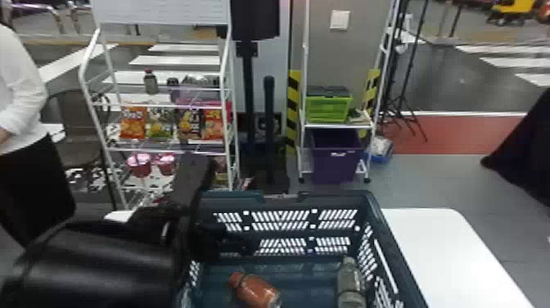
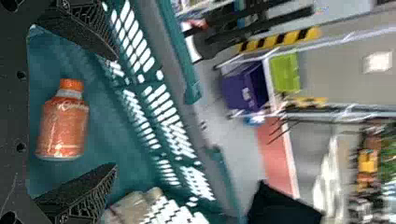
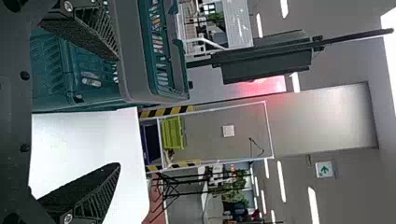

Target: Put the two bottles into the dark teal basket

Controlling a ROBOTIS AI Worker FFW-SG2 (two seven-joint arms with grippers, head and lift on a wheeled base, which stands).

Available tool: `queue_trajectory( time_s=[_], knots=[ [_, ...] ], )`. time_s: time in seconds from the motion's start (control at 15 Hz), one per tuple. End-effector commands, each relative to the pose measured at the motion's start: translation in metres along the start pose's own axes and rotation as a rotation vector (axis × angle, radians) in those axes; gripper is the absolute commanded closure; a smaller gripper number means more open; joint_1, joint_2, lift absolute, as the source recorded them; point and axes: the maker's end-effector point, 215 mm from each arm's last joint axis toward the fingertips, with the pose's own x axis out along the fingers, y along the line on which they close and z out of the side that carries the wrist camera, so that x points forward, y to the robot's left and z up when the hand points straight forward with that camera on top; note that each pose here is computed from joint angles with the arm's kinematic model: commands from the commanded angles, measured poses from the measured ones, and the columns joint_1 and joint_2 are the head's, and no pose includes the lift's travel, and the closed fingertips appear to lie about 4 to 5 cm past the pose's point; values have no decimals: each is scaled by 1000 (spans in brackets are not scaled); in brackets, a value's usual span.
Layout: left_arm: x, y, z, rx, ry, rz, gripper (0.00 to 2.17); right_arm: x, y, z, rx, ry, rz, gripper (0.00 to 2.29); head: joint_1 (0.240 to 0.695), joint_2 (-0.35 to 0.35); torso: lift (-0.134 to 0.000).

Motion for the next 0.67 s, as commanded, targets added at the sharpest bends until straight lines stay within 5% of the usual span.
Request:
queue_trajectory(
  time_s=[0.0, 0.4, 0.6],
  knots=[
    [-36, 6, 1, -57, -79, 27, 80, 2, 1, 9, -5, -14, 6, 80, 499, 0, 0],
    [-142, 50, -6, -31, -395, 188, 117, 10, 6, 34, -20, -36, 46, 80, 499, 0, 0],
    [-182, 60, -28, -12, -463, 236, 134, 19, 11, 27, -16, 10, 73, 80, 499, 0, 0]
  ],
)
